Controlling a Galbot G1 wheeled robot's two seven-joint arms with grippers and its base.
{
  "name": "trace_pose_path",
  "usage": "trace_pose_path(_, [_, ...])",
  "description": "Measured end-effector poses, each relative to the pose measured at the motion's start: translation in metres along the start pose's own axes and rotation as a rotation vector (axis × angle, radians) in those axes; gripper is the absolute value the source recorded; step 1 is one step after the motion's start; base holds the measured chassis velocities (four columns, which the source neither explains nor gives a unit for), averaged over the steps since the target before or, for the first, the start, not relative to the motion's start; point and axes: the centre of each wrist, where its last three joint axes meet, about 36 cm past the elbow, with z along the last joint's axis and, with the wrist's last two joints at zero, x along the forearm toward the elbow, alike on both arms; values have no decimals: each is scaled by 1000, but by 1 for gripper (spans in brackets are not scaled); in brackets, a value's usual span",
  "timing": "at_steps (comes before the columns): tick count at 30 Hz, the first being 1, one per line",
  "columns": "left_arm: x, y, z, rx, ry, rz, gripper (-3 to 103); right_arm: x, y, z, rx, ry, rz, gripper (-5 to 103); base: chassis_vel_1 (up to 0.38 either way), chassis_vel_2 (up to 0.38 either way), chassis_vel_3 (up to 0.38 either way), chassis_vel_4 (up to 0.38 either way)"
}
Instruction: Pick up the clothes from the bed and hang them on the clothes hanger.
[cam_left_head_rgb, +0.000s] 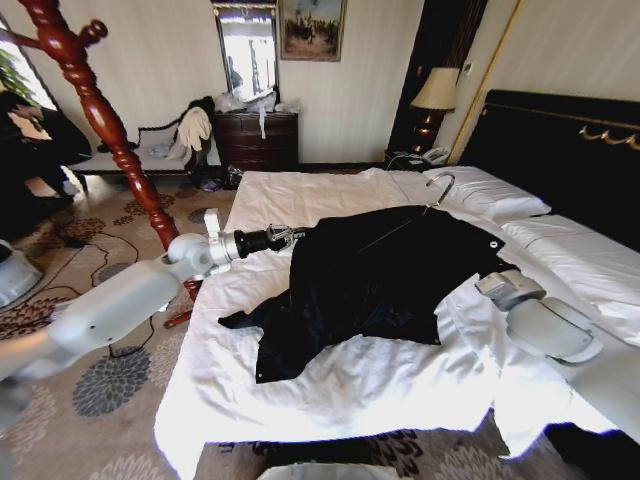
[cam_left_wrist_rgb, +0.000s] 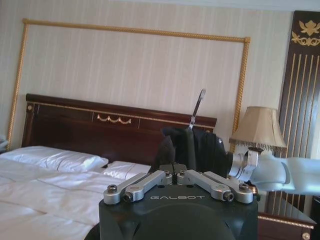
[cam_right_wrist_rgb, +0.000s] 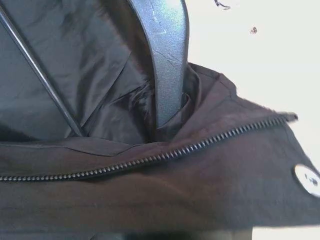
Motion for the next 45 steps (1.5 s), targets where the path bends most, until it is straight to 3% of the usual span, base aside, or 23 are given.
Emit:
trace_pose_path(9, [-1,-28,-8,9,-11,-11,0,-5,-2,14,33,71,15,19,0,0,0,0])
trace_pose_path(17, [-11,-60,-5,10,-23,-68,0,-7,-5,17,53,139,28,19,0,0,0,0])
trace_pose_path(27, [-29,-65,-3,-6,-24,-79,0,-1,-2,4,23,122,24,19,0,0,0,0])
trace_pose_path(35, [-9,-73,1,7,-16,-131,0,1,-1,4,16,119,23,19,0,0,0,0])
trace_pose_path(39, [13,-94,3,19,21,-203,0,0,0,5,10,122,25,19,0,0,0,0])
trace_pose_path(42, [15,-107,7,29,48,-216,-3,0,1,6,8,126,24,19,0,0,0,0])
trace_pose_path(45, [8,-120,13,44,67,-213,7,1,1,6,5,128,23,19,0,0,0,0])
